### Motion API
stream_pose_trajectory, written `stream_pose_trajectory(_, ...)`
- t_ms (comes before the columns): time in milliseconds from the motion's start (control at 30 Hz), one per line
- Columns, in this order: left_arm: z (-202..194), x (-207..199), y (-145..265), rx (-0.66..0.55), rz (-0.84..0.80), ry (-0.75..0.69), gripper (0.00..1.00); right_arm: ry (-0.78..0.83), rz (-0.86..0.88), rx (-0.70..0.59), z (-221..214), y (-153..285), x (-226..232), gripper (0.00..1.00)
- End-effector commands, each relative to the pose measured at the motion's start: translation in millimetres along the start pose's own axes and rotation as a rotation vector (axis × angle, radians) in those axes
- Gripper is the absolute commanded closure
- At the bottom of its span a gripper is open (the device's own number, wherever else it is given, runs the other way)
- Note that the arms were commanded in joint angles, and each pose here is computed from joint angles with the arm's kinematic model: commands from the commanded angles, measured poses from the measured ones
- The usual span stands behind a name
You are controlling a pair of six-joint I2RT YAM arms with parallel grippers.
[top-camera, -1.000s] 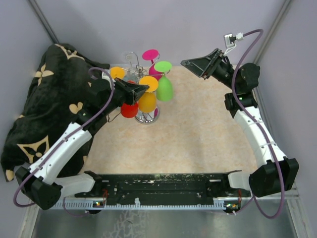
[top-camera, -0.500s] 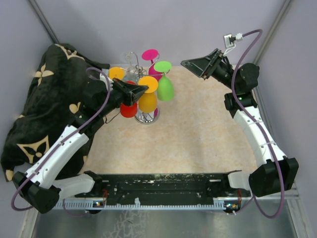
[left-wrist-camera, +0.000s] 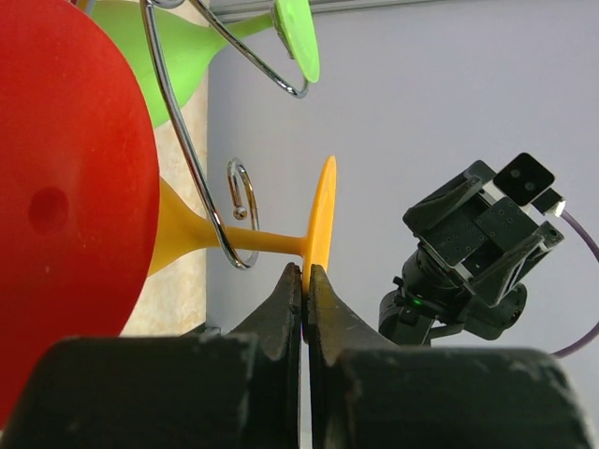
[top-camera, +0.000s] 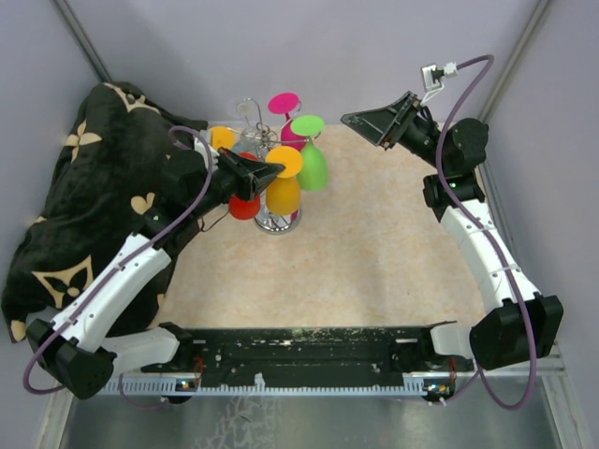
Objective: Place the wine glass upside down on the wine glass rack
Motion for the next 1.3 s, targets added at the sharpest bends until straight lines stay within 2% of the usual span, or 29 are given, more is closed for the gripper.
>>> stream_pose_trajectory(0, -2, -6, -6, 0.021, -0.032, -0.018, 1.0, 0.053, 0.046, -0.025, 6, 2, 14, 0.46)
stream_pose_trajectory(367, -3, 1, -26, 0.039, -0.025, -0.027, 1.0, 0.057, 0.04, -0.023, 6, 2, 11, 0.46)
stream_pose_trajectory(400, -3, 1, -27, 0.043, -0.024, -0.027, 0.98, 0.057, 0.04, -0.023, 5, 2, 12, 0.46)
stream_pose_trajectory(533, -6, 1, -29, 0.063, -0.034, -0.03, 0.75, 0.059, 0.038, -0.022, 5, 2, 11, 0.46)
stream_pose_trajectory(600, -6, 0, -28, 0.064, -0.037, -0.032, 0.69, 0.058, 0.038, -0.023, 6, 2, 10, 0.46)
stream_pose_trajectory(1267, -10, -4, 0, 0.064, -0.03, -0.045, 0.52, 0.053, 0.042, -0.026, 6, 1, 8, 0.46)
Point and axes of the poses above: each gripper's point midway between its finger pads, its own y axis back along the fingers, its own x axis along the line the jaws close on, z = x × y, the point moved 3 cm from there along y, back along the fingers, and after that the axes turned 2 degrees about -y, right-handed, at the moved point
